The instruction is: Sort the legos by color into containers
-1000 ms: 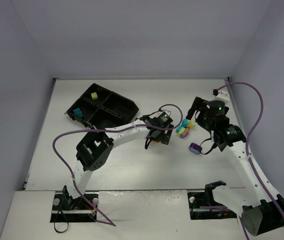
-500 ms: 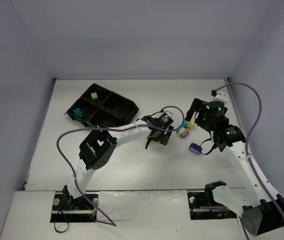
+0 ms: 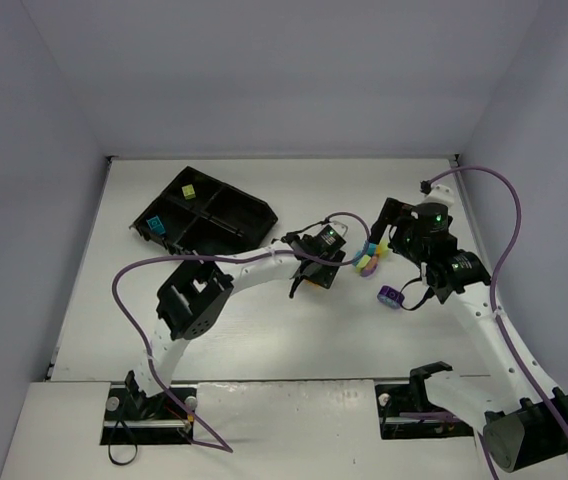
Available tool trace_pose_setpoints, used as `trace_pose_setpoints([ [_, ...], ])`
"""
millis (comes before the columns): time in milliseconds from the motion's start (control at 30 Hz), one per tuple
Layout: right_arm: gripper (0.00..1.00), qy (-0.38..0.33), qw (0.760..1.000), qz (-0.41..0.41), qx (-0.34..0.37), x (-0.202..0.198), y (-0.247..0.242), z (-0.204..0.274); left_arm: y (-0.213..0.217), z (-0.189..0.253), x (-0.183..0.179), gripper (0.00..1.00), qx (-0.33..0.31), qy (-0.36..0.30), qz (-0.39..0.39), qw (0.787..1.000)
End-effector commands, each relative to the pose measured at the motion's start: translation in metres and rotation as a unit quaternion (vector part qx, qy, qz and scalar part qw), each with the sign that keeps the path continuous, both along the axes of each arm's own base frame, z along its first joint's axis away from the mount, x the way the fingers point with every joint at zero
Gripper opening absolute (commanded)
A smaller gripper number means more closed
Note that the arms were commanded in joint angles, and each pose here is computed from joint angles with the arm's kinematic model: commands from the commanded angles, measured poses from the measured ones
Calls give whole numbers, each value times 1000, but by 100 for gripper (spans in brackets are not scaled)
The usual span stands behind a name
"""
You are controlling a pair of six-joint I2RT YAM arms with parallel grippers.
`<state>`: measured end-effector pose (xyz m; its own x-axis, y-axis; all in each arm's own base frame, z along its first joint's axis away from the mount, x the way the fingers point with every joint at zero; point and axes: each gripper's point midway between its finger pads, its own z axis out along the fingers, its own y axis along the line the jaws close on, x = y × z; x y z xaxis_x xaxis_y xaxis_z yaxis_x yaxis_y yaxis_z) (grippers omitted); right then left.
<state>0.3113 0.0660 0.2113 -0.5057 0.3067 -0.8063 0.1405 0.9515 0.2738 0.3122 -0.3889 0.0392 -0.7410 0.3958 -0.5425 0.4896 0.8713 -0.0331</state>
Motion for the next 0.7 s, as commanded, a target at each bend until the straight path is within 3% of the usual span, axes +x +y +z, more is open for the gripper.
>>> trace_pose_setpoints([
  [0,100,-29,1000,6,10,6,3,17,4,13,3,39,-20,-9,7,1000],
  [167,100,-29,999,40,21,8,15,22,13,40,5,33,-39,-39,4,998],
  [400,94,-27,984,160,74,7,62,47,36,104,13,33,-57,-154,-66,984],
  [500,88,-19,973,206,98,7,80,57,45,131,14,33,-66,-210,-107,970],
  [533,86,-18,970,219,103,8,85,61,43,154,14,33,-95,-239,-122,958],
  [667,84,-14,956,264,126,5,102,70,60,170,10,33,-108,-281,-150,942],
])
